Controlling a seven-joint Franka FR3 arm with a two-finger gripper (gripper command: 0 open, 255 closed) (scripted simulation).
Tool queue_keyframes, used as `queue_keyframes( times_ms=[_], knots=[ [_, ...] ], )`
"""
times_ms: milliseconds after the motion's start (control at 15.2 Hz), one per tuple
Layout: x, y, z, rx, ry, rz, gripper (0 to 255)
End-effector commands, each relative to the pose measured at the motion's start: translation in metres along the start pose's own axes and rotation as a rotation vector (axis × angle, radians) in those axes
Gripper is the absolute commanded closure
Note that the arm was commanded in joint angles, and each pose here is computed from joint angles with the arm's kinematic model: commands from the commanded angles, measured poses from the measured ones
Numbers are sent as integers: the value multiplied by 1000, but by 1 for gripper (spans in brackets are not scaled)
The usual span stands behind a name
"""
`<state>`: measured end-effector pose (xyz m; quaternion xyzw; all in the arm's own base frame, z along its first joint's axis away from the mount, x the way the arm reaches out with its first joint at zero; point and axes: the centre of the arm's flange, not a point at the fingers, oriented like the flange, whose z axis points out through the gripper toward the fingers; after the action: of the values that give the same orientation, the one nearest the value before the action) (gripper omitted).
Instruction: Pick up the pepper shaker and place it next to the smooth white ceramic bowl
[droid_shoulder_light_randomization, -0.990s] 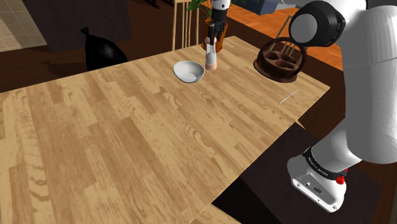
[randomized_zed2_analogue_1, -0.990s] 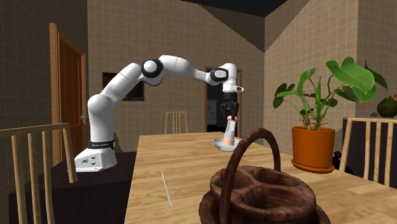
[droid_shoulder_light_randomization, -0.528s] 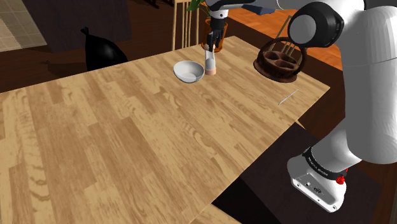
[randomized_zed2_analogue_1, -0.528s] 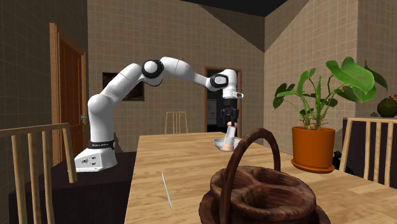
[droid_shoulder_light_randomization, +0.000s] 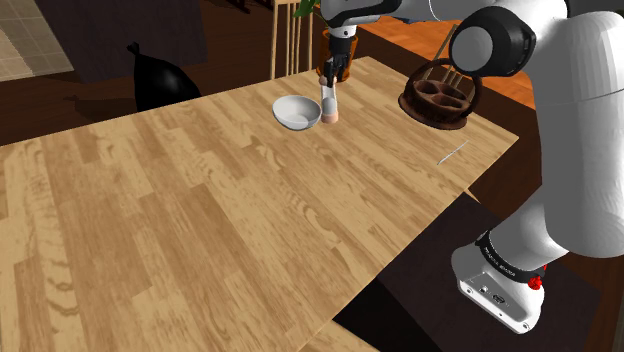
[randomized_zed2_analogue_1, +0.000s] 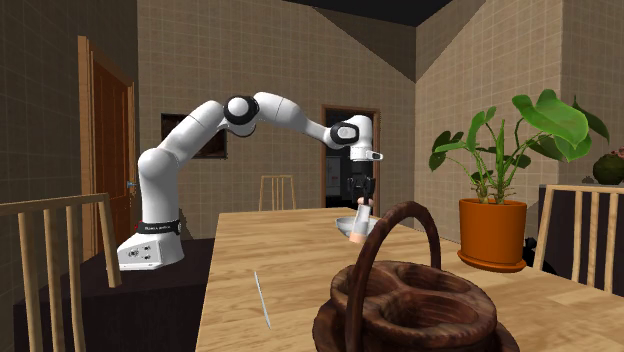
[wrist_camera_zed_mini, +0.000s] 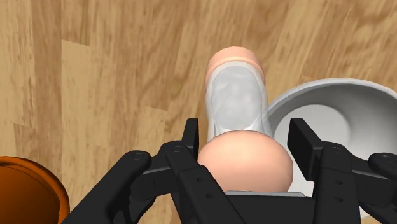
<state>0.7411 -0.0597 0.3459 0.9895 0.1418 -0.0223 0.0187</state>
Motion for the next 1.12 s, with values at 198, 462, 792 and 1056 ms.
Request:
queue_keyframes(
  times_ms=[198,462,792,1056],
  knots=[
    [0,0,0,0,0,0,0],
    [0,0,0,0,0,0,0],
    [0,0,-50,0,0,0,0],
    [0,0,-50,0,0,0,0]
  ],
)
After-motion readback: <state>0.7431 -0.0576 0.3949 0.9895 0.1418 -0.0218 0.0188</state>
